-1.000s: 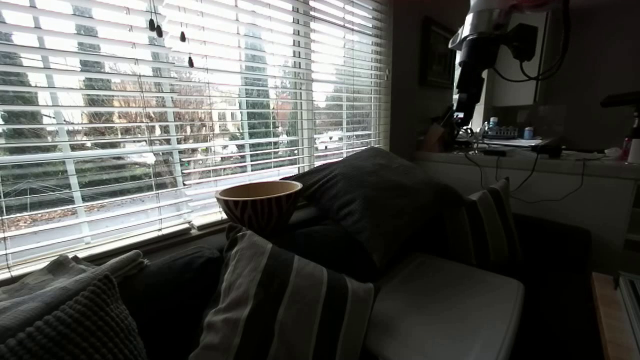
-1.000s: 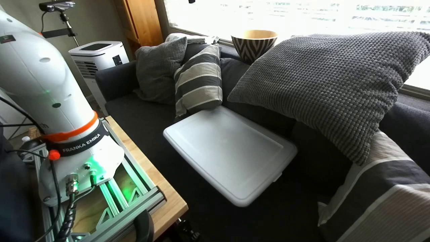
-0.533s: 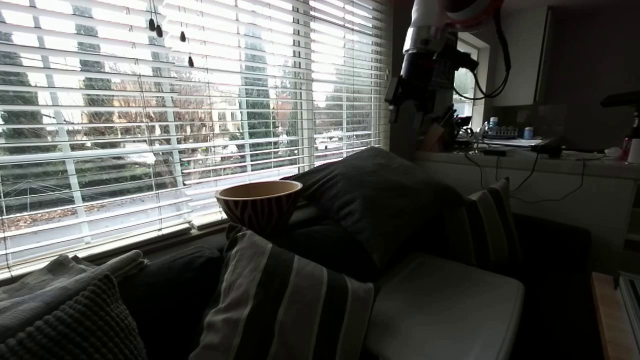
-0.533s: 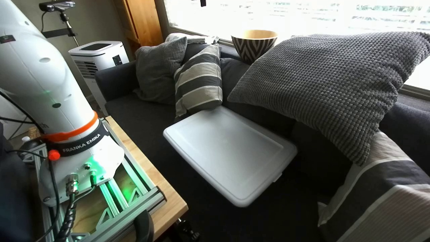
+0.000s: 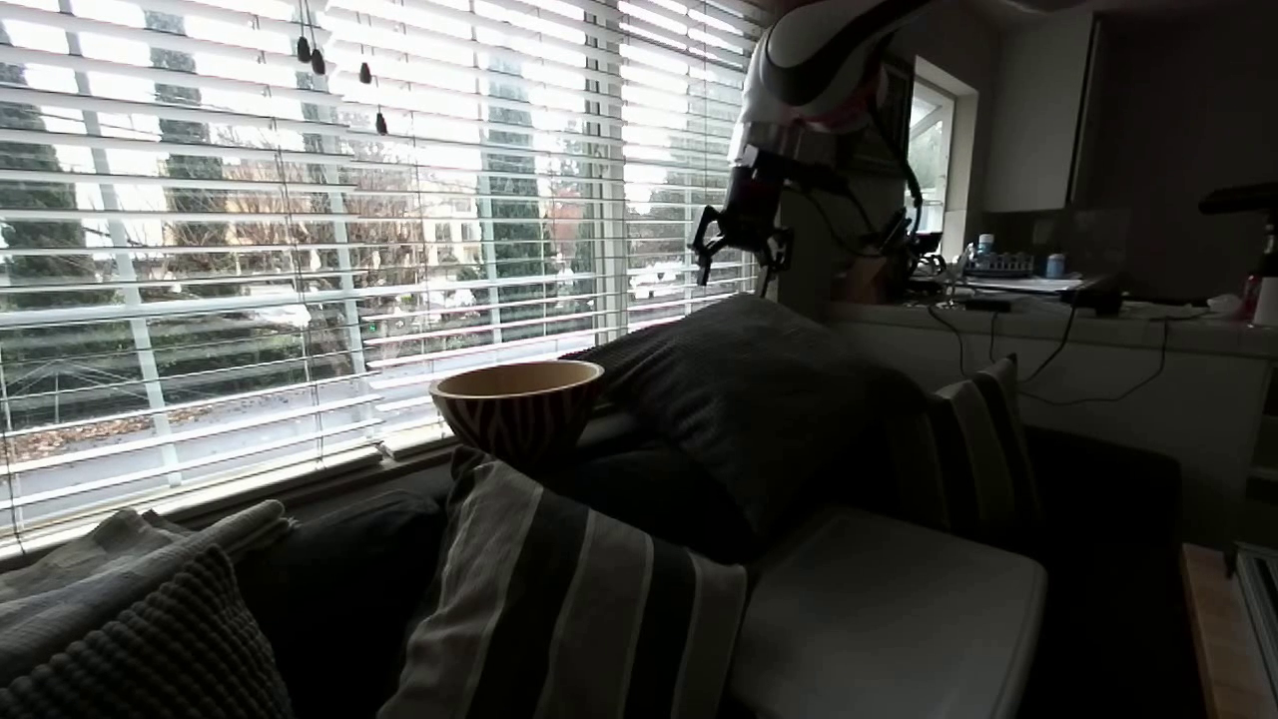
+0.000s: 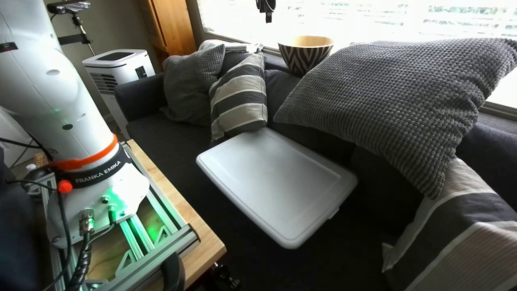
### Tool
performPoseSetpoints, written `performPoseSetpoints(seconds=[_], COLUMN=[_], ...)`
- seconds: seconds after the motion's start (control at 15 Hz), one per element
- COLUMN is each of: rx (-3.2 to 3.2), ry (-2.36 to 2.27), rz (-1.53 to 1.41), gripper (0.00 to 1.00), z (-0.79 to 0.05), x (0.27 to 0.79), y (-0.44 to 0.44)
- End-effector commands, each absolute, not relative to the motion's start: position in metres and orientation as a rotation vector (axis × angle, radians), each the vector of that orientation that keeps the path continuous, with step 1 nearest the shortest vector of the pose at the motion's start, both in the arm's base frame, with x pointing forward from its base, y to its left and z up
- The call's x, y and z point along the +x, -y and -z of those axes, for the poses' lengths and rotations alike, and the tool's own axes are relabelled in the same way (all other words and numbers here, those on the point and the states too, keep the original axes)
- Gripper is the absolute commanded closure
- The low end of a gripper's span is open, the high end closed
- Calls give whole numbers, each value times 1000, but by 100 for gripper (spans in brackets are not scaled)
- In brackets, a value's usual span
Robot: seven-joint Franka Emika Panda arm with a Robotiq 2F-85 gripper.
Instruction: Remove the wooden bowl from the sofa back put it on the white object on the sofa seat
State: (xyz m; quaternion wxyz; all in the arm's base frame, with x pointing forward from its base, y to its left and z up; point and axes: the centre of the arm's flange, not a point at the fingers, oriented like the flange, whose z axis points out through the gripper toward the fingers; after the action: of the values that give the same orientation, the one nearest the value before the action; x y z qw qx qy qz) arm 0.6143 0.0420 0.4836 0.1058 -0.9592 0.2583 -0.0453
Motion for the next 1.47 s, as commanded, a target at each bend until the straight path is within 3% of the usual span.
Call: performPoseSetpoints(seconds=[0.0, 0.47, 0.6, 1.4], rx=[-2795, -2809, -2797, -2769], ry=[-855, -1091, -1027, -1074], rz=[161, 249, 260, 266], gripper=[0, 0, 0, 0], z=[-463, -416, -416, -410], x=[684, 754, 727, 747], y=[-55, -88, -83, -90])
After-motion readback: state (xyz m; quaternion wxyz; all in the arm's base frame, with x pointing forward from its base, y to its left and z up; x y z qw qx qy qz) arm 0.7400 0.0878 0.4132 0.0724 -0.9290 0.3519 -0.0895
